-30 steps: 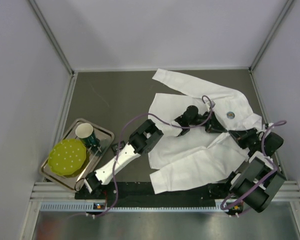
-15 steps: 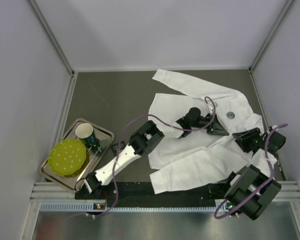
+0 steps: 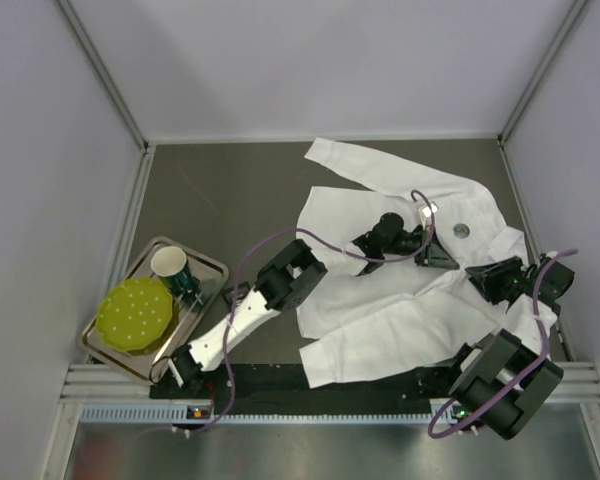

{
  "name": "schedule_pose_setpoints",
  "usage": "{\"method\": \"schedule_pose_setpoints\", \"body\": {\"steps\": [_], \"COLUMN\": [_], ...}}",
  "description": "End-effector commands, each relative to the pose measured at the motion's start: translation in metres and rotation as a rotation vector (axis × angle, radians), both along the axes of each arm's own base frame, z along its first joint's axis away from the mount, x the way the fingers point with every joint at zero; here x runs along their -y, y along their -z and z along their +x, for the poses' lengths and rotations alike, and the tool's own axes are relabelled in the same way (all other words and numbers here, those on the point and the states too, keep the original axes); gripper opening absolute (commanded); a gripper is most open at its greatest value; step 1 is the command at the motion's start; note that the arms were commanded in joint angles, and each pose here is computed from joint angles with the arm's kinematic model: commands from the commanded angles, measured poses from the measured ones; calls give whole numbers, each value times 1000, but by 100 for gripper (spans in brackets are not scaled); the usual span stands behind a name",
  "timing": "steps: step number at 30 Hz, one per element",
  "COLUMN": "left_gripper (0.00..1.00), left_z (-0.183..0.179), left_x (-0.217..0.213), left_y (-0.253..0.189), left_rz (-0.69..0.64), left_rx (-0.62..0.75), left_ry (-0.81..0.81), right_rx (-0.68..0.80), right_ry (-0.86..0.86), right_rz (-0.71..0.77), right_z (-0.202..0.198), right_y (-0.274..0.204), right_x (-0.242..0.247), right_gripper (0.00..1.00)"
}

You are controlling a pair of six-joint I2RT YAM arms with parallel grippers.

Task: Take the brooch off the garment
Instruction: Remove the brooch from the clothes.

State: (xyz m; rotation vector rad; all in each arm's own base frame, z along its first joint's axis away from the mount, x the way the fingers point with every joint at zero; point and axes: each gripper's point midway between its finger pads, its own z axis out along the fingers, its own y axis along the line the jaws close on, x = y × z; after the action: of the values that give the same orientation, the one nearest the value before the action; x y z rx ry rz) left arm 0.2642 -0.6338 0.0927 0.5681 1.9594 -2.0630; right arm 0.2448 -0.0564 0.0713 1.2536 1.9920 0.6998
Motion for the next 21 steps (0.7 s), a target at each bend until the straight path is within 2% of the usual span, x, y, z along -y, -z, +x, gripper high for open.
{"method": "schedule_pose_setpoints", "body": {"steps": [1, 8, 21], "left_gripper": [0, 0, 0], "left_z": [-1, -2, -10], "left_x": [-1, 1, -4], "left_y": [-67, -67, -84], "left_rz": [-110, -114, -205], "left_rx": [129, 116, 22], "left_ry": [-15, -11, 24], "right_rx": [26, 63, 70], "right_ry": [12, -34, -22], "right_rz": [24, 53, 35], "right_z": [7, 12, 12], "right_y": [-17, -20, -11], "right_x": [3, -3, -1], "right_gripper": [31, 43, 39]}}
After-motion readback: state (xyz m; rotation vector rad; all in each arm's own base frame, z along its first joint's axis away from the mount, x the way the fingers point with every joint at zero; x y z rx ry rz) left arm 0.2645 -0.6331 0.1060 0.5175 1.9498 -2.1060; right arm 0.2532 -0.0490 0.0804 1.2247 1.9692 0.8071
